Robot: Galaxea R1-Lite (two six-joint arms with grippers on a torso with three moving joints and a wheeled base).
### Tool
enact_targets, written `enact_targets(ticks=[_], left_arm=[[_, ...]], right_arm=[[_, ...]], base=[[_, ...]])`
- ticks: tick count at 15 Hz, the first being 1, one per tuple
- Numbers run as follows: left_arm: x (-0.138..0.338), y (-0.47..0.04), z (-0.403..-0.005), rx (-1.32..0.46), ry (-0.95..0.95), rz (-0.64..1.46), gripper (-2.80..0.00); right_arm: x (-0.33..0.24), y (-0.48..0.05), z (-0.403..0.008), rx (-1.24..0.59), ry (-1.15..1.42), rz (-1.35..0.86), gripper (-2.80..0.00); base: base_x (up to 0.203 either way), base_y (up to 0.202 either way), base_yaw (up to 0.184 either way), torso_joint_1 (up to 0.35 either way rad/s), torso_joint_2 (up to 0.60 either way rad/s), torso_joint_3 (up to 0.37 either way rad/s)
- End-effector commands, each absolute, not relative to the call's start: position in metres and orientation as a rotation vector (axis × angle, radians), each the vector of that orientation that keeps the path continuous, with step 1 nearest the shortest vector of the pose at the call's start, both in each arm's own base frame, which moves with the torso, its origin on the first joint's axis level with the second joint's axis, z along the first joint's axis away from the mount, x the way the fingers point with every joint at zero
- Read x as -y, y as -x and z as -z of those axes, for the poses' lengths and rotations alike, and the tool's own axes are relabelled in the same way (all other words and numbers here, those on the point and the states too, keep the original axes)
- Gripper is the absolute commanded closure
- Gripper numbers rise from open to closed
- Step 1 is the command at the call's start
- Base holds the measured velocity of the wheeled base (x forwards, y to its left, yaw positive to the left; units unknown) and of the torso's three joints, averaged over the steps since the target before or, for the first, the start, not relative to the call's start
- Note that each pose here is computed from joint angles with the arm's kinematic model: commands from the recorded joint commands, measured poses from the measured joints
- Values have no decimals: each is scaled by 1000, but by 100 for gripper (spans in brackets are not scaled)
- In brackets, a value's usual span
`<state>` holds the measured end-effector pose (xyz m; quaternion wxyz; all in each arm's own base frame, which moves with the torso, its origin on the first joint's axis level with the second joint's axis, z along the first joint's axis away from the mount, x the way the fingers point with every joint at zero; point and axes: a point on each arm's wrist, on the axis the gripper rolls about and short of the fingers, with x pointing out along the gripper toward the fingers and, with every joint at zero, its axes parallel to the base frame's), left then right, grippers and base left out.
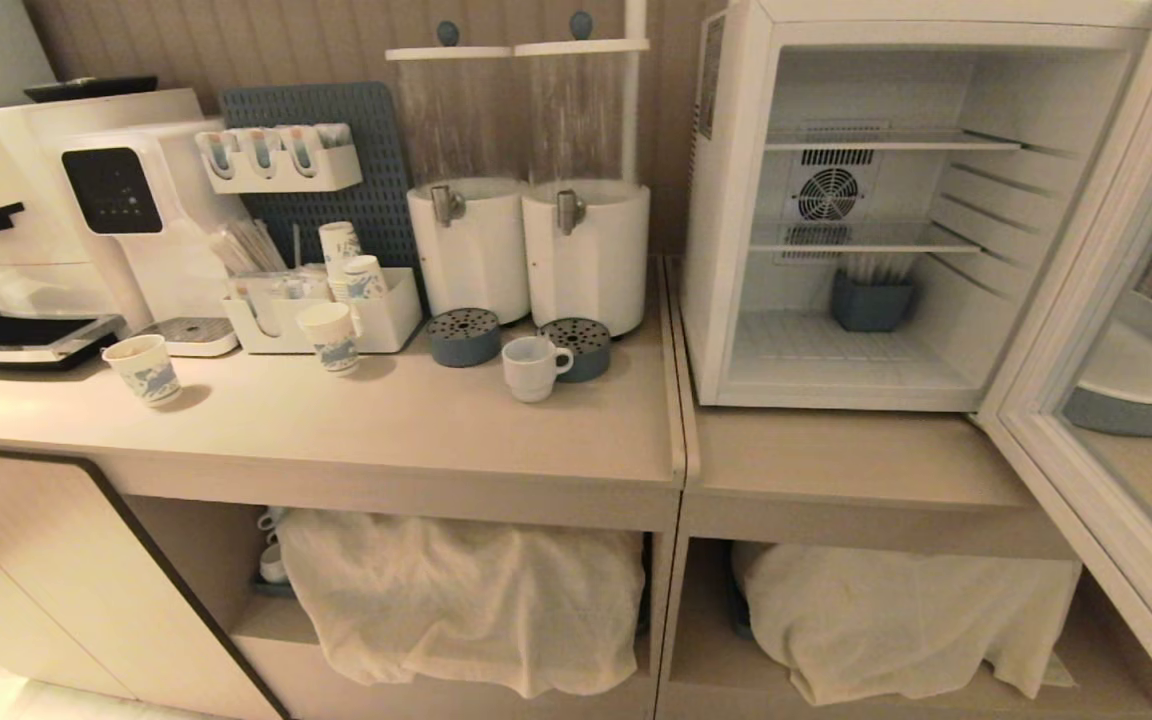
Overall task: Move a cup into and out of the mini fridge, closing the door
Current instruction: Close the freezer door
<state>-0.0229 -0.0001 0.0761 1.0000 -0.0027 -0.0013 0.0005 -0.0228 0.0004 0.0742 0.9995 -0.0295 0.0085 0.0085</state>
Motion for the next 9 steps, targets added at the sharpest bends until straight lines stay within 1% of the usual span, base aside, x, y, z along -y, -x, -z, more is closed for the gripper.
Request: enact_targets(ticks=[1,9], left_arm=[[0,23,-76,2,6,-2,0],[0,23,-76,2,6,-2,0]], right_arm=[[0,23,-74,-16,60,-17,0],[0,23,-74,-19,61,-17,0]], base=[[0,-191,0,-1,2,2],[0,-194,-1,5,3,3]])
